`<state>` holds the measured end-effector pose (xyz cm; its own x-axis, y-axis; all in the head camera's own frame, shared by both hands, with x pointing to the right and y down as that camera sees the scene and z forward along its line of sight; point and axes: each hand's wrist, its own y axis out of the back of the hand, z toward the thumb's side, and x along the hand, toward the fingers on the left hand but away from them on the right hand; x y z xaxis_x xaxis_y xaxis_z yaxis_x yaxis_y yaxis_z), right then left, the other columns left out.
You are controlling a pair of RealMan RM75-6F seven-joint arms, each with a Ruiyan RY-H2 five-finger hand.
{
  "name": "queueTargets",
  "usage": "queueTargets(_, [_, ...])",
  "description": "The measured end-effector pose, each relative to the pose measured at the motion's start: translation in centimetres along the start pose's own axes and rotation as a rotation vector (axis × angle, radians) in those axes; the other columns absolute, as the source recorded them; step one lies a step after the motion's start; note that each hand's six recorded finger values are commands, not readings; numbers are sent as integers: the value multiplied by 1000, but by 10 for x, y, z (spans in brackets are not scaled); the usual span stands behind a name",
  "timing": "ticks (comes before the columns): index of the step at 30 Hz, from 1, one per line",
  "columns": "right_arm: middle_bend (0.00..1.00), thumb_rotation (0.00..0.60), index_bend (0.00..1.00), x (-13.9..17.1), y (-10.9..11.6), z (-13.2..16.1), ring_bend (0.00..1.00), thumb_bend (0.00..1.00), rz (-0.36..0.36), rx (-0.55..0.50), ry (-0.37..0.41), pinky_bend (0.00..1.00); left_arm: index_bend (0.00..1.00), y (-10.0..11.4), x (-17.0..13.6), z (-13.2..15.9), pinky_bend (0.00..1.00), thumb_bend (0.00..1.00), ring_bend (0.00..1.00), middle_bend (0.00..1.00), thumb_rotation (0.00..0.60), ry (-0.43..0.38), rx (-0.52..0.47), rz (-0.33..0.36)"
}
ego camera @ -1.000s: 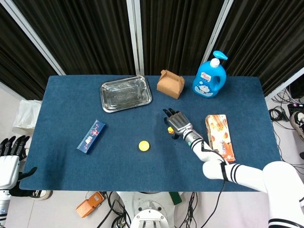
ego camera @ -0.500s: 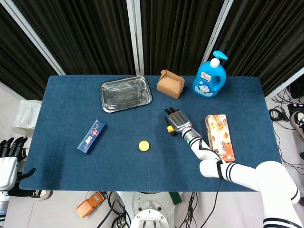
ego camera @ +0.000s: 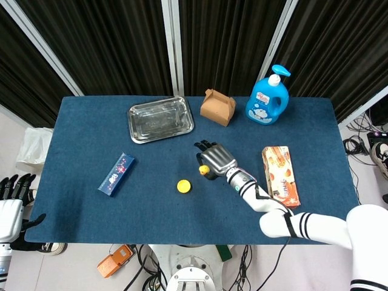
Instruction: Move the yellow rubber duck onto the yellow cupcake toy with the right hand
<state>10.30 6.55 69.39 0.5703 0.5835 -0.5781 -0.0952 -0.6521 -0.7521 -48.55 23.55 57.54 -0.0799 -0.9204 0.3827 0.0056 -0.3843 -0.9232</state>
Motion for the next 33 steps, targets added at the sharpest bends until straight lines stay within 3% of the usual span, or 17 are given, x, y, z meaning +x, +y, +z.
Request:
queueTargets(7, [185, 600, 641, -7, -3, 41, 167, 454, 16, 45, 95, 336, 90, -2, -1, -1, 0, 0, 22, 85, 600, 1, -2, -4])
queueTargets(23, [185, 600, 587, -29, -29, 68, 167, 454, 66, 102, 95, 330, 89, -8, -5, -9, 0, 0, 22, 85, 600, 17, -10, -12])
queueTargets(29, [185, 600, 476, -32, -35, 72, 166, 453, 83, 122, 95, 312, 90, -10, -8, -15, 0, 0, 22, 85, 600, 29, -15, -13])
queueTargets(33, [185, 600, 325, -32, -38, 72, 139, 453, 93, 128, 93, 296, 90, -11, -9, -17, 0, 0, 22, 85, 600, 33, -17, -13])
